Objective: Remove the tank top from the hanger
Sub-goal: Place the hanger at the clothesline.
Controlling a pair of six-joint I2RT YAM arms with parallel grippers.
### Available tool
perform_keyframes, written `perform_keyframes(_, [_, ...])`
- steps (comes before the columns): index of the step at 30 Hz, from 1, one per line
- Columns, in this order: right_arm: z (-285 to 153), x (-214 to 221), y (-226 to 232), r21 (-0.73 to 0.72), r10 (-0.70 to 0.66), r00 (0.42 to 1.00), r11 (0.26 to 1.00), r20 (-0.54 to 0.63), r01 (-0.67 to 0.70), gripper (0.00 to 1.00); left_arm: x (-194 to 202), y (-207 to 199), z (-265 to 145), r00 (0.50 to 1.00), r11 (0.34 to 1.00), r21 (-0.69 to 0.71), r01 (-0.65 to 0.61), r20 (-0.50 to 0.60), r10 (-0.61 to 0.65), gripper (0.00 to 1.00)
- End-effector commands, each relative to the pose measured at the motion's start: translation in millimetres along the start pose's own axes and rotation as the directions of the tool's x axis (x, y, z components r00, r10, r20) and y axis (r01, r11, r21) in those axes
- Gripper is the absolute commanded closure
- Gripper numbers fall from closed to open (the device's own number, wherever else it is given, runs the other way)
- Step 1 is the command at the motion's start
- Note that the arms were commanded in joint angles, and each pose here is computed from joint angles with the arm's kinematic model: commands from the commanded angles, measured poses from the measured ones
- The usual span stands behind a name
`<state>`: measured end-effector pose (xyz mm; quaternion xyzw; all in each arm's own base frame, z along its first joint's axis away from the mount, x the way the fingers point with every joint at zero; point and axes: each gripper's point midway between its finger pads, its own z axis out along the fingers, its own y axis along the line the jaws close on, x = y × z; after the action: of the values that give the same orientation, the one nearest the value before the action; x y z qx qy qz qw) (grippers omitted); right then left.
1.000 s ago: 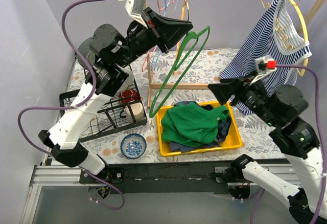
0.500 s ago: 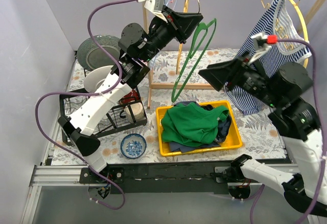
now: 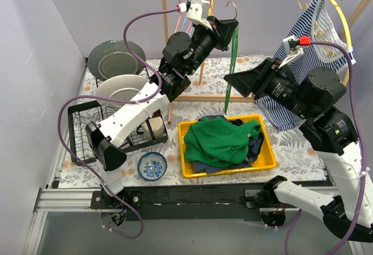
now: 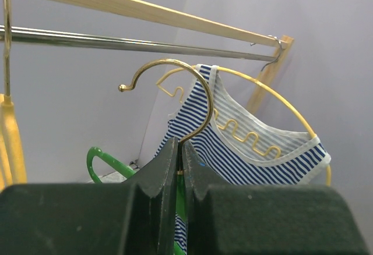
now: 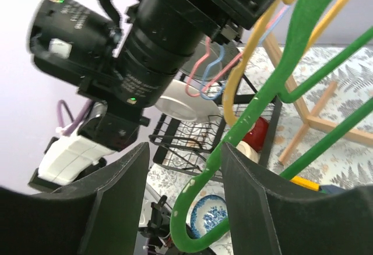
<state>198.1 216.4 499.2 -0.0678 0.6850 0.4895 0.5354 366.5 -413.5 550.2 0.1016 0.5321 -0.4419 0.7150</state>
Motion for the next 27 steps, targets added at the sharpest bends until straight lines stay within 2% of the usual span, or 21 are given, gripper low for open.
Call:
perform_keyframes(1, [6.7, 6.7, -32.3, 0.135, 0.024, 1.000, 0.991, 0.020, -0.026, 0.42, -47.5, -7.4, -1.2, 0.991, 0.999, -0.039, -0.026, 0.130, 0.030, 1.00])
perform_keyframes(4, [6.9, 7.0, -53.3, 0.230, 0.003, 0.999, 0.973, 0.037, -0.012, 0.44, -47.6, -5.5, -0.5, 0.990, 0.998, -0.058, -0.023, 0.139, 0.031, 1.00])
perform_keyframes(11, [3.3, 10.1, -81.7, 0.368, -0.074, 0.997, 0.927, -0.018, 0.075, 0.52, -39.4, -6.3, 3.0, 0.990, 0.998, -0.062, -0.033, 0.132, 0.041, 1.00])
perform_keyframes(15, [-5.6, 5.8, -85.6, 0.395, -0.123, 0.992, 0.911, -0.017, 0.120, 0.65, -34.9, -5.7, 4.5, 0.991, 0.997, -0.063, -0.047, 0.124, 0.055, 1.00])
perform_keyframes(19, [-17.1, -3.7, -84.5, 0.401, -0.198, 0.980, 0.898, -0.001, 0.181, 0.72, -28.8, -9.8, 2.3, 0.990, 0.995, -0.032, -0.091, 0.101, 0.094, 1.00])
perform_keyframes(24, [-23.7, 2.8, -74.7, 0.325, -0.252, 0.968, 0.914, -0.009, 0.242, 0.87, -21.7, -28.4, -5.0, 0.986, 0.984, 0.092, -0.152, 0.085, 0.144, 1.00])
perform_keyframes(27, [-28.9, 7.9, -79.7, 0.341, -0.255, 0.966, 0.907, -0.028, 0.249, 0.98, -18.6, -33.8, -8.7, 0.983, 0.975, 0.131, -0.181, 0.069, 0.173, 1.00])
